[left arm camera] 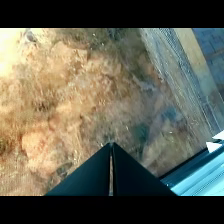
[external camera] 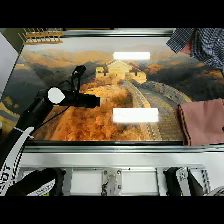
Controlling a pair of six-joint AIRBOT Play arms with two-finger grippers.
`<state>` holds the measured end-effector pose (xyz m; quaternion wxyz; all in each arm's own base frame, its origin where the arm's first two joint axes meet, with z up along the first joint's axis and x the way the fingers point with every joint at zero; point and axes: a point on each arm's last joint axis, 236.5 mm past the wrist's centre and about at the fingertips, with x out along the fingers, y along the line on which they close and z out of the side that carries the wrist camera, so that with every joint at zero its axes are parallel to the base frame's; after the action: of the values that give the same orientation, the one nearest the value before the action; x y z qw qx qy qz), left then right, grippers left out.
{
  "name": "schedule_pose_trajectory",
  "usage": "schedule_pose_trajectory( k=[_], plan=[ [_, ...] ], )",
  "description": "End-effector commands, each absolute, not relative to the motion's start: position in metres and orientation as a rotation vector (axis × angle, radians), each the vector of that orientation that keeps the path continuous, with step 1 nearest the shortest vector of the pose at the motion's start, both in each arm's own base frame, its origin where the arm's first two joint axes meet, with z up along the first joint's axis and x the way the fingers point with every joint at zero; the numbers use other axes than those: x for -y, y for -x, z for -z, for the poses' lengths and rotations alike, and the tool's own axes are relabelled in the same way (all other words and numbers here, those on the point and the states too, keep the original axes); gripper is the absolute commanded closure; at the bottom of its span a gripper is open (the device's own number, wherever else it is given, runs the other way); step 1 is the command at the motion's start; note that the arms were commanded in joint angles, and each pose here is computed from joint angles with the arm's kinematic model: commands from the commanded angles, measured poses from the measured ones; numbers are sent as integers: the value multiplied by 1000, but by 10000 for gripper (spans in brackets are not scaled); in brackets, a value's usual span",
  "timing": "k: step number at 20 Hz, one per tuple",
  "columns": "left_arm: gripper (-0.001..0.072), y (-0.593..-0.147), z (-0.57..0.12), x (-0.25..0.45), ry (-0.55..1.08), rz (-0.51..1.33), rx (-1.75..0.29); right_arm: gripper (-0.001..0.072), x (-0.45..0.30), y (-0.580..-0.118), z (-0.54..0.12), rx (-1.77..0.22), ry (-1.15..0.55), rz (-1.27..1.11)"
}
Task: Fold the clothes and pants, and hang the long-sleeved shirts on hangers.
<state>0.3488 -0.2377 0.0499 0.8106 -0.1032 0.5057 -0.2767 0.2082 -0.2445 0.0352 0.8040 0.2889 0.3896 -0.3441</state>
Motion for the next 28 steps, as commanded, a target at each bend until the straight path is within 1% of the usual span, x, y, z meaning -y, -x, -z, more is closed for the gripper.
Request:
schedule_pose_trajectory(
  k=[1, 3, 5, 7, 9, 11, 13, 14, 15, 16, 17, 28],
  plan=[
    [702, -347, -49, 238, 218, 594, -1087, 175, 197, -263, -109, -623, -468, 525],
    [702, -347, -49, 238, 219, 594, -1088, 175, 120, -304, -120, -624, -425, 241],
    [702, -347, -49, 238, 218, 594, -1087, 175, 41, -325, -121, -660, -367, 0],
    [702, -347, -49, 238, 218, 594, -1088, 175, -30, -330, -119, -692, -295, -202],
    [702, -347, -49, 238, 218, 594, -1088, 175, -85, -326, -116, -711, -231, -358],
    [702, -347, -49, 238, 219, 594, -1087, 178, -125, -318, -110, -739, -192, -469],
    [702, -347, -49, 238, 219, 594, -1087, 180, -148, -310, -102, -774, -169, -538],
    [702, -347, -49, 238, 219, 594, -1087, 200, -155, -307, -99, -787, -163, -557],
    [702, -347, -49, 238, 219, 594, -1087, 329, -159, -306, -97, -796, -159, -568],
    [702, -347, -49, 238, 219, 594, -1087, 525, -161, -305, -95, -802, -160, -574],
    [702, -347, -49, 238, 219, 594, -1087, 692, -161, -305, -95, -804, -161, -574],
    [702, -347, -49, 238, 219, 594, -1087, 687, -161, -305, -95, -804, -161, -574]
  ],
)
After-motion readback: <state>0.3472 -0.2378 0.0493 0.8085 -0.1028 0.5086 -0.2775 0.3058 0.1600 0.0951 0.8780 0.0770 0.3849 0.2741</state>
